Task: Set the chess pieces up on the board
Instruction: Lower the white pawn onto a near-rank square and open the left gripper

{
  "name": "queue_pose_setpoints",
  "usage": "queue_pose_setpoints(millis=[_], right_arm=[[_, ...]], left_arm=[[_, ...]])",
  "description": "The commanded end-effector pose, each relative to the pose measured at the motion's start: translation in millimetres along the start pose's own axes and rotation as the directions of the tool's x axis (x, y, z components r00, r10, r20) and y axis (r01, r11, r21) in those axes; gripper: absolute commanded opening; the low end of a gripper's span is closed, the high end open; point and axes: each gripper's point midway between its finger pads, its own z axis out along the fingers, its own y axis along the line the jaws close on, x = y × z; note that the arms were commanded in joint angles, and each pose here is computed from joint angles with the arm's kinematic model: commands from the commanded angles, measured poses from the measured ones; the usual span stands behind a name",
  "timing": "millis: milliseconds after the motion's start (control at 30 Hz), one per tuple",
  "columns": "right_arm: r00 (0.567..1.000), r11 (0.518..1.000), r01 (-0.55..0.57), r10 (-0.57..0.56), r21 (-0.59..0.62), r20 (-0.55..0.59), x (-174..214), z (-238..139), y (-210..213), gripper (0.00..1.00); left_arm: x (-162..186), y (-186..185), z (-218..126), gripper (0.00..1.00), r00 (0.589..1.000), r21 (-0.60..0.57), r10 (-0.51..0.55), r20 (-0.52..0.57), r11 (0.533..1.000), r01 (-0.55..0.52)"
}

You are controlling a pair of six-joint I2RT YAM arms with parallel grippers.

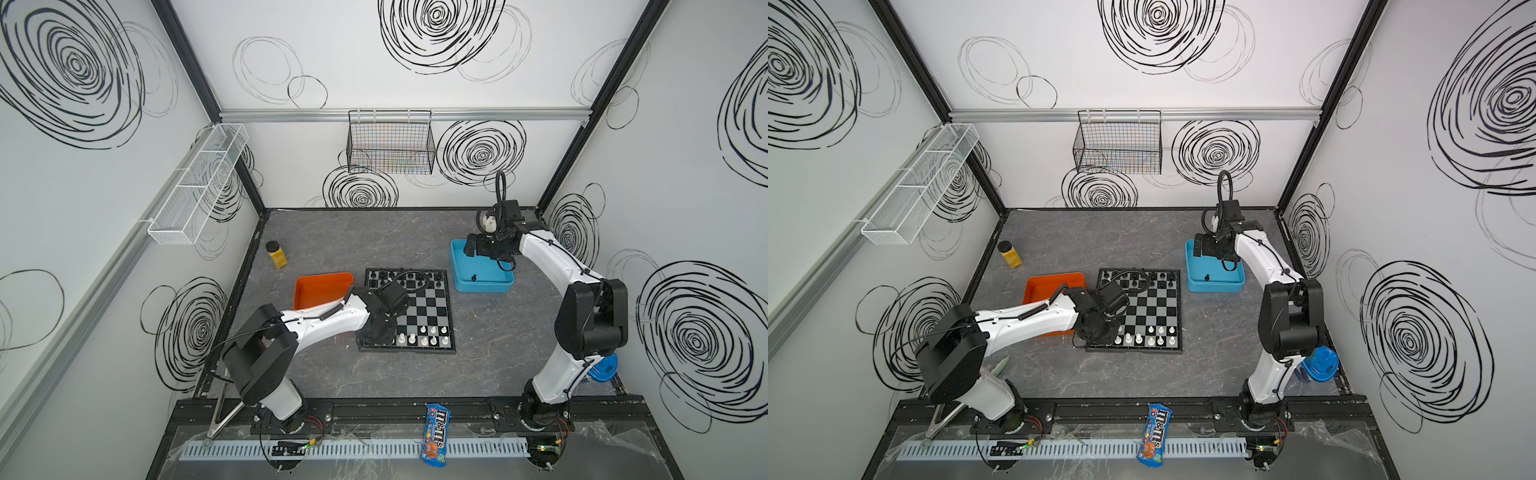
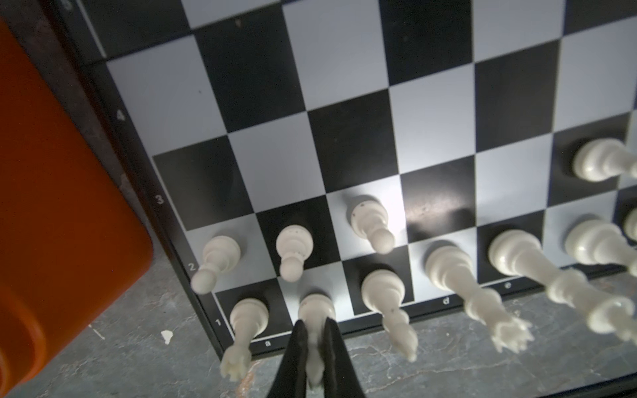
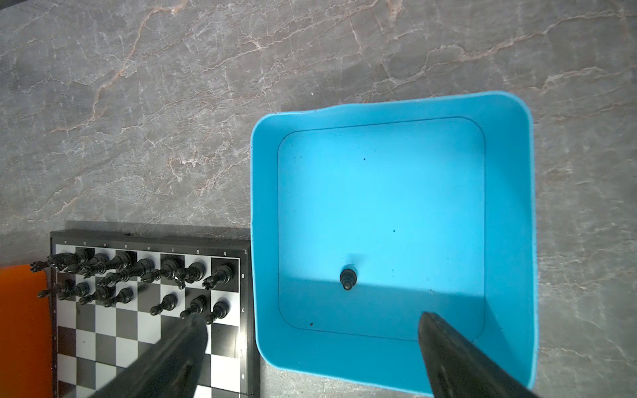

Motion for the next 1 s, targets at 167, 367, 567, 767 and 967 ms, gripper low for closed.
queue_pose_setpoints(millis=[167,367,567,767,967], right_arm=[[1.000,1.000,0.000,0.000,0.000,0.015,-1,-3,-3,1.00],[1.000,1.000,-0.002,0.002,-0.001,0.019,-2,-6,-3,1.00],[1.000,1.000,-0.004,0.004,0.001,0.026,-4,-9,-4,1.00],[0.999,1.000,-0.006,0.006,-0.003,0.033,-5,-12,-4,1.00],[0.999,1.000,-0.006,0.006,-0.011,0.052,-6,-17,-2,1.00]], left_arm=[[-3,-4,0,0.22,1.000,0.000,0.009,0.003,1.000,-0.009],[-8,-5,-5,0.26,1.000,0.000,0.010,0.020,1.000,-0.010],[-17,-7,-19,0.30,0.999,-0.005,0.010,0.047,1.000,-0.010],[-25,-5,-35,0.35,0.997,-0.004,0.001,0.078,1.000,-0.001],[-34,8,-48,0.40,0.994,-0.026,-0.023,0.107,0.999,0.026]])
